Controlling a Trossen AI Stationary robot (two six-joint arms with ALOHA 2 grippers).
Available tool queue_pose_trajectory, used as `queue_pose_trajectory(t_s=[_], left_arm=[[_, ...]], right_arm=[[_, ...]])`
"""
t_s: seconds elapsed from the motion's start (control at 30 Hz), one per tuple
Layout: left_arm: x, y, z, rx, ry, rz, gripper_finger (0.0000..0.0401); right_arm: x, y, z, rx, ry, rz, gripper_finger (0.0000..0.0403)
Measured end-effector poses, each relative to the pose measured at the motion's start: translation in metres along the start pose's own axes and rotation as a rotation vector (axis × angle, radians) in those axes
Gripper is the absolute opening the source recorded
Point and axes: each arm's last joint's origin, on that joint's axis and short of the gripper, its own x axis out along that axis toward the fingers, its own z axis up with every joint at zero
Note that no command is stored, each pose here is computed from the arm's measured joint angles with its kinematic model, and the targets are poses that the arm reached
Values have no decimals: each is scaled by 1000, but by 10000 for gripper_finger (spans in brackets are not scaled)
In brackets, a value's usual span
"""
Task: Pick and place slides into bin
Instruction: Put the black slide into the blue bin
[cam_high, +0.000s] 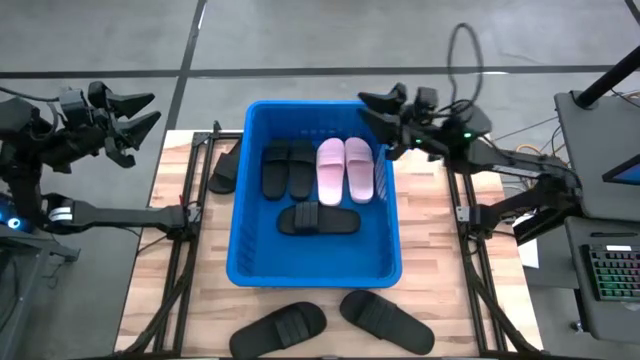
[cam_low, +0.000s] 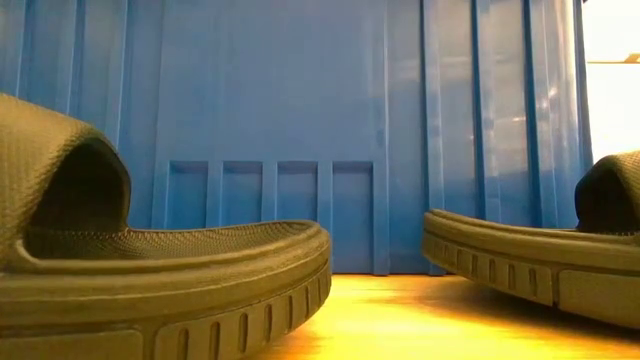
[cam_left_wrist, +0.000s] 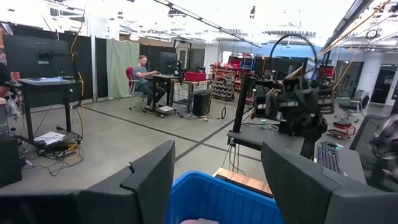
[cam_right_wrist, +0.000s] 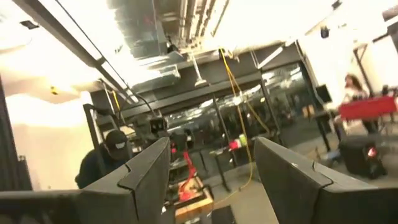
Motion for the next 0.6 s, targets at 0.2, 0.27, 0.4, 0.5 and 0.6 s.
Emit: queue_pose_trajectory(t_s=[0.2,0.27,0.4,0.5,0.6], left_arm=[[16,-4,-1,6,24,2,225],[23,-6,0,6,22,1,225],[36,-9,-3,22,57,4,225],[47,-11,-5,60,86,5,225],[53,-12,-9,125,127,13,225]], right_arm=[[-14,2,8,-18,82,-26,224],[-14,2,7,-17,97,-30,224],[-12,2,3,-16,109,-29,224],[-12,1,1,-22,133,-35,224],[-13,0,-1,-23,147,-39,224]])
